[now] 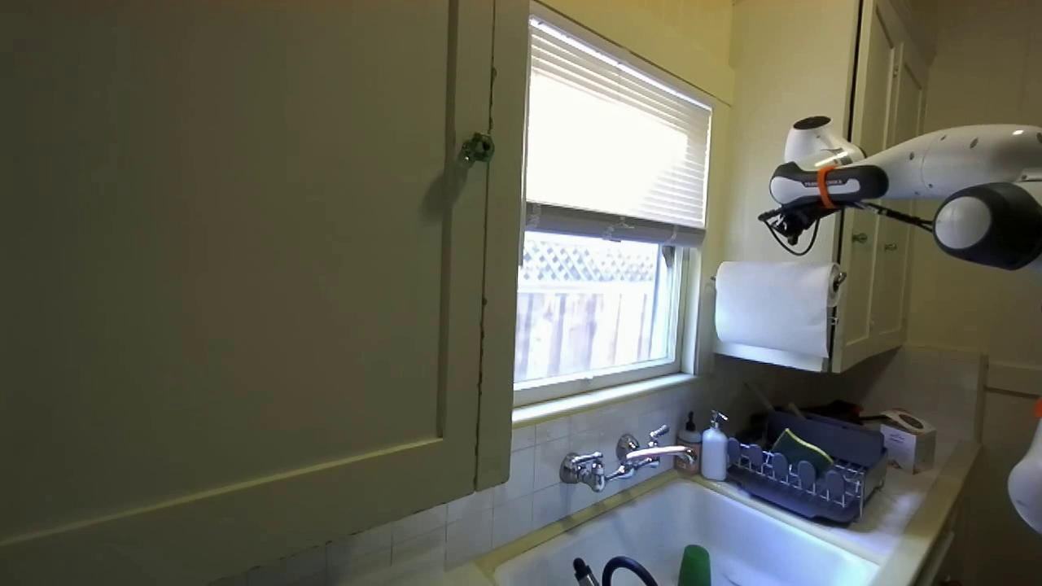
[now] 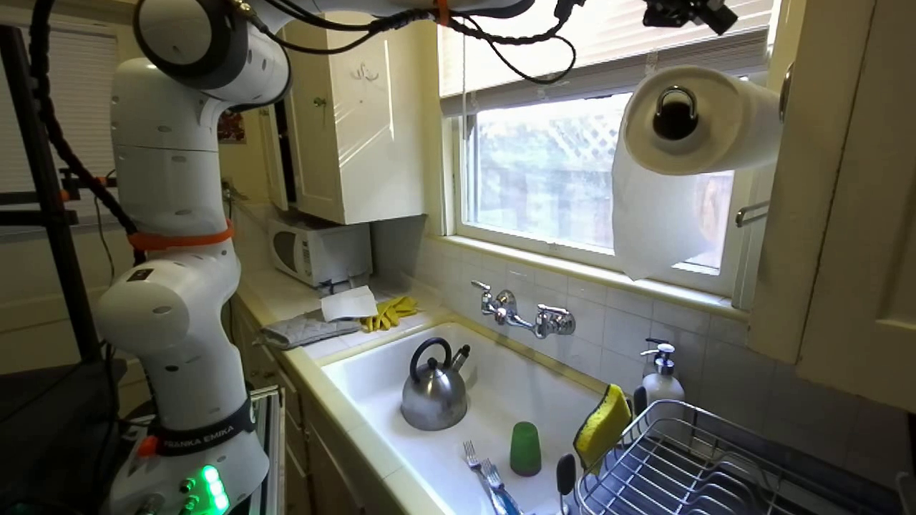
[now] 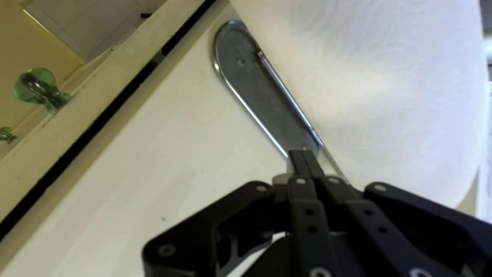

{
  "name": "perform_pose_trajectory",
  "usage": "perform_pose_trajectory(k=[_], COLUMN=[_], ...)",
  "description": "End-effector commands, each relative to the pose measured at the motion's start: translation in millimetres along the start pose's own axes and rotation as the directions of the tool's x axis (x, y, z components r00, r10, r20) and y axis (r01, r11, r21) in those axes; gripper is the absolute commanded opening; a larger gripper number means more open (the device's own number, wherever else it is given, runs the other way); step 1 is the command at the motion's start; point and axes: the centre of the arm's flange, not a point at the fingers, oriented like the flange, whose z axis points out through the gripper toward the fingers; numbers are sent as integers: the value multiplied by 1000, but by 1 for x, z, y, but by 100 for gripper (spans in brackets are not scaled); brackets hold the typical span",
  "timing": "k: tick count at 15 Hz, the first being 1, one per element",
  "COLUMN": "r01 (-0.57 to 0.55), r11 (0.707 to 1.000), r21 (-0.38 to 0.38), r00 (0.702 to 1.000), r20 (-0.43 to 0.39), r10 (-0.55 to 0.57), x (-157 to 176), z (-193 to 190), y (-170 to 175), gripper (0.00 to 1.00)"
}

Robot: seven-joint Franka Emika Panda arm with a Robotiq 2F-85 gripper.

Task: Roll up the paper towel roll

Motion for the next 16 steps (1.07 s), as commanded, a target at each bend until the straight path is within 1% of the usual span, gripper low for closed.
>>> perform_pose_trajectory(k=[1,3,5,7,9,12,16], r01=[58,81,113,133,150,168,174], r11=[988,974,959,947,940,936,943], r21=[145,214,261,292,308,311,283], r00=[998,995,988,979,969,957,952], r20=[16,43,75,113,143,176,197], r10=[-61,-92,-137,-172,-201,-230,-235], x=[-5,-7,-11,-16,-21,-27,-34], z=[-36,-34,-24,-5,16,42,67], y=[-23,-42,-58,-73,-85,-98,-102], gripper=[0,0,0,0,0,0,0])
